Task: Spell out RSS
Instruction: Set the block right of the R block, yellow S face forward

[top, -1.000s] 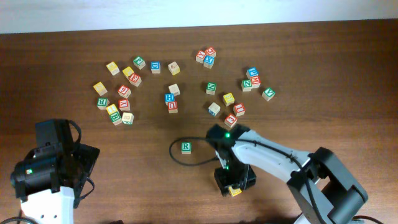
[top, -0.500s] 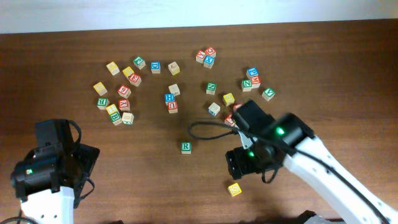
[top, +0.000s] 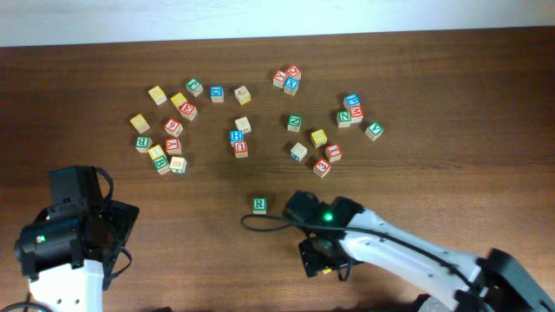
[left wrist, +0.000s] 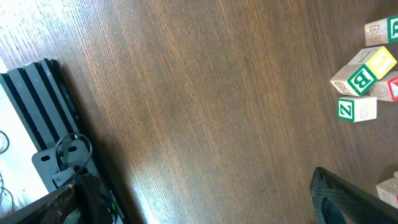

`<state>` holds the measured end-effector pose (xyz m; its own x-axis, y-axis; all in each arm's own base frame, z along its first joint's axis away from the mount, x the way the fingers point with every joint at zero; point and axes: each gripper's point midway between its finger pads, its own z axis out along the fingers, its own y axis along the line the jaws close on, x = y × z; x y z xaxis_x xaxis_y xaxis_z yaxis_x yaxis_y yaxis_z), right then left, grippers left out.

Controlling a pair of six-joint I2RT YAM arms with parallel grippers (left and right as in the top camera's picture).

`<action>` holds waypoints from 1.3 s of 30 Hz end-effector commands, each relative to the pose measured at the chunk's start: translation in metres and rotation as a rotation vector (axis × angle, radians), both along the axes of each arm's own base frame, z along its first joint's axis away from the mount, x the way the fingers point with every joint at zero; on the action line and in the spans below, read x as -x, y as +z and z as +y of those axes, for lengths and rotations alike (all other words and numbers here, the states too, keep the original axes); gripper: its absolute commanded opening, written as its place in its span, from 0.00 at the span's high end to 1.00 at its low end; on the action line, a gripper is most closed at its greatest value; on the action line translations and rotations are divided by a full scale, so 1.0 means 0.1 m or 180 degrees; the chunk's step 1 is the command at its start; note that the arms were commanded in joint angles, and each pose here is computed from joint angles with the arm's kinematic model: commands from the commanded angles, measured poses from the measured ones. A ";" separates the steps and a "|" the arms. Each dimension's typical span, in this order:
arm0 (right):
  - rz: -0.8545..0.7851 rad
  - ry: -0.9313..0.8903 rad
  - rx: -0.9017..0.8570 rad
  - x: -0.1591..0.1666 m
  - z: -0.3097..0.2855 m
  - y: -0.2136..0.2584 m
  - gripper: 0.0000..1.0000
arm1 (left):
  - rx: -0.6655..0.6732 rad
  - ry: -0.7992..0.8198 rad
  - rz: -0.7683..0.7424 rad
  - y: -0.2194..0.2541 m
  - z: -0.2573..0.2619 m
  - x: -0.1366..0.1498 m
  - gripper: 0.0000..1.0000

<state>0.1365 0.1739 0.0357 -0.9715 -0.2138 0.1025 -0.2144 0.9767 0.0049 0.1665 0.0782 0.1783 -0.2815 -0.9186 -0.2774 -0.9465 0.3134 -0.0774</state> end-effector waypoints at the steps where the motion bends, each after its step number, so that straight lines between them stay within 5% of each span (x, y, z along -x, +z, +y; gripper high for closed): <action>1: 0.0089 0.0089 0.0254 0.10 0.00 -0.18 0.24 | -0.0030 -0.0023 -0.0023 0.04 0.02 -0.01 0.01; 4: 0.0204 0.0025 0.0365 0.15 0.01 -0.30 0.40 | -0.0030 -0.0023 -0.0023 0.04 0.02 -0.01 0.01; 9: 0.0236 0.0029 0.0400 0.16 0.01 -0.36 0.49 | -0.0031 -0.0023 -0.0022 0.04 0.02 -0.01 0.01; 39: -0.0016 -0.0151 0.0053 -0.19 0.23 -0.31 0.74 | -0.0030 -0.0023 -0.0023 0.04 0.02 -0.01 0.01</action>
